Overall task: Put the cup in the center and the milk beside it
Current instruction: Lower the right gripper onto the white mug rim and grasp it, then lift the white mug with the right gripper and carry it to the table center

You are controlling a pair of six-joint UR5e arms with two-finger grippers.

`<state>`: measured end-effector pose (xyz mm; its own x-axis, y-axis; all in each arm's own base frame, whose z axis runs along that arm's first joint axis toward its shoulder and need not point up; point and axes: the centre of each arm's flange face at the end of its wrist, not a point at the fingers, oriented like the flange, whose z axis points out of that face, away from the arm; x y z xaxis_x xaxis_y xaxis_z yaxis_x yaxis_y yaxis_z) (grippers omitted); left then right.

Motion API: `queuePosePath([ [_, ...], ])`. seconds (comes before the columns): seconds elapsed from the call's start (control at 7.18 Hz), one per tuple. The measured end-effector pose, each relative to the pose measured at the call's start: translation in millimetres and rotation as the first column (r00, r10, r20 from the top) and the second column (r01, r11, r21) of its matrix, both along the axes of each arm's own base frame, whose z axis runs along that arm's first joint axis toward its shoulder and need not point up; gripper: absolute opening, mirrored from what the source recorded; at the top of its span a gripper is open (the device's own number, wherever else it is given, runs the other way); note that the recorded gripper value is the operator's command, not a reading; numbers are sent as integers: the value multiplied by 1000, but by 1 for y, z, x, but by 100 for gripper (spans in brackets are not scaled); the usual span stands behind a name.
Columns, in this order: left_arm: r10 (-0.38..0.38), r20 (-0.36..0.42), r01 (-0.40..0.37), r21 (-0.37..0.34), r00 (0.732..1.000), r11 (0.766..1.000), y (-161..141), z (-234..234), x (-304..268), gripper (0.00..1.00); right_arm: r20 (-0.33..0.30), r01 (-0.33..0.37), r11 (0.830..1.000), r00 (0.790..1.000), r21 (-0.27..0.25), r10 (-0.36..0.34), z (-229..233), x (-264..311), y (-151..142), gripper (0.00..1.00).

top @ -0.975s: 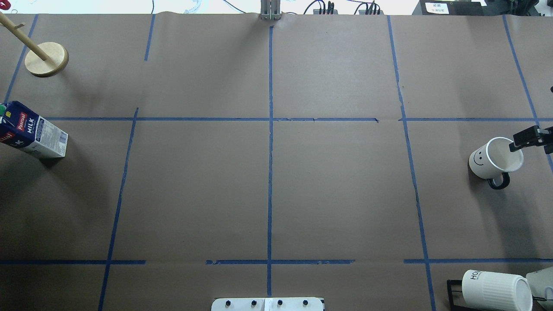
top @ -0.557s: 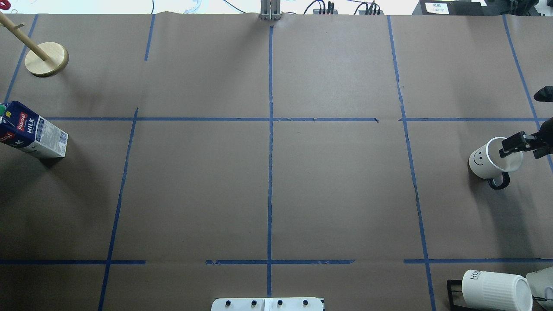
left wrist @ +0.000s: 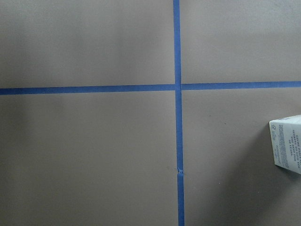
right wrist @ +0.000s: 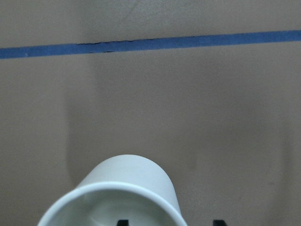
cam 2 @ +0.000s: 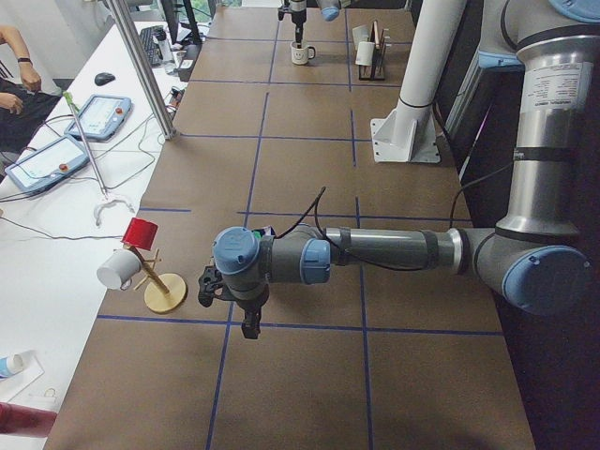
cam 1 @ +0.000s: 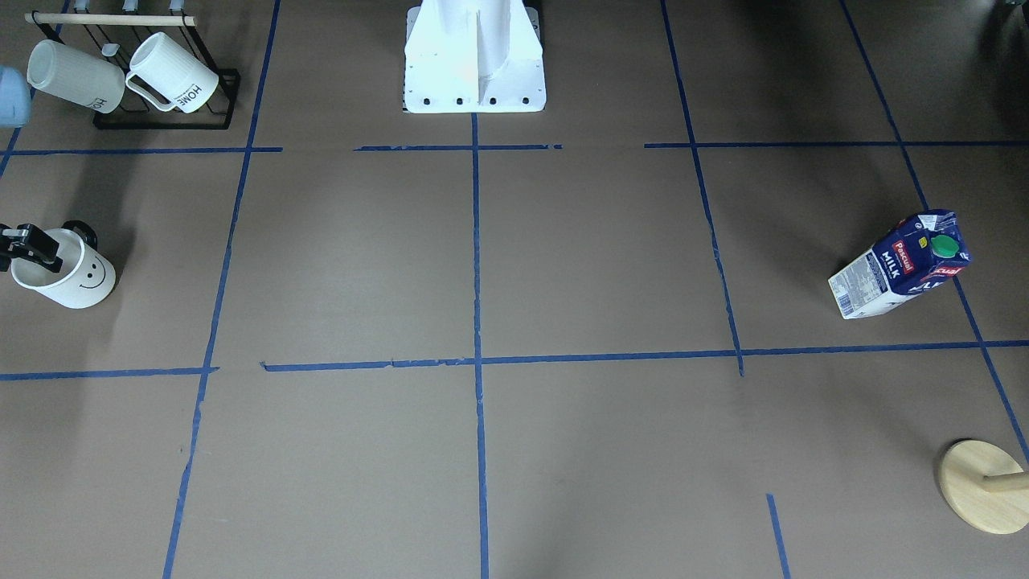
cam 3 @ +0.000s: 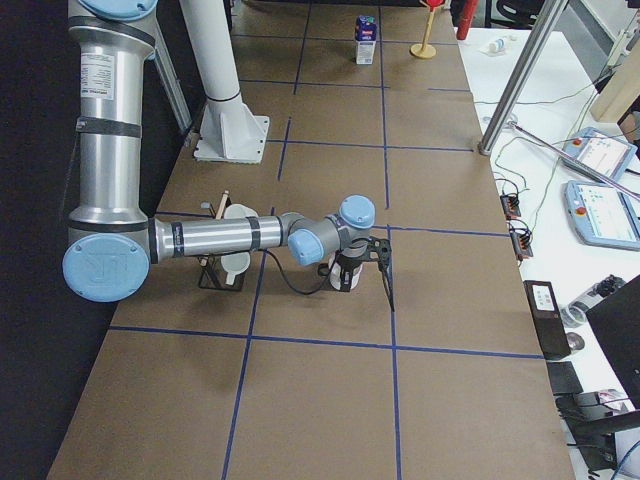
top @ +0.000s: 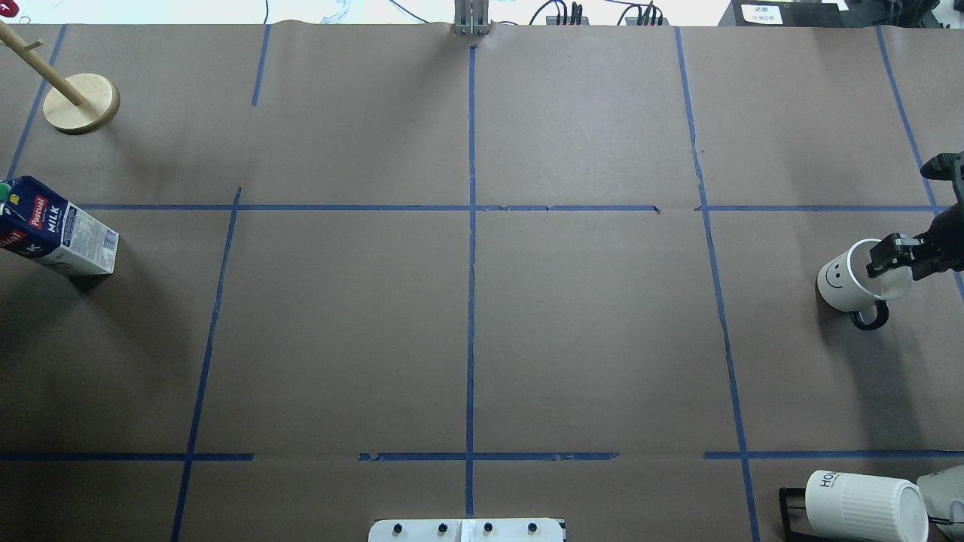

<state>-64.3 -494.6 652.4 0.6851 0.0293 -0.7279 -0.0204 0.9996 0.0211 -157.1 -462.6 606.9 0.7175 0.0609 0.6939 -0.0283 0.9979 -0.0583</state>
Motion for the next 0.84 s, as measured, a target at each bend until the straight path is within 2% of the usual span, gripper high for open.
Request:
queuePosePath([
  [0.42,-1,0,1,3,1000,1000,-1,-2,0,100,20,-5,1000,1000,7,5,-13,0,-2,0],
  [0.56,-2,0,2,5,1000,1000,-1,-3,0,100,46,-14,1000,999,6,14,-31,3,-4,0],
  [0.84,-3,1,3,8,1000,1000,0,-5,-1,100,92,-62,997,994,-45,66,-96,5,-26,0],
])
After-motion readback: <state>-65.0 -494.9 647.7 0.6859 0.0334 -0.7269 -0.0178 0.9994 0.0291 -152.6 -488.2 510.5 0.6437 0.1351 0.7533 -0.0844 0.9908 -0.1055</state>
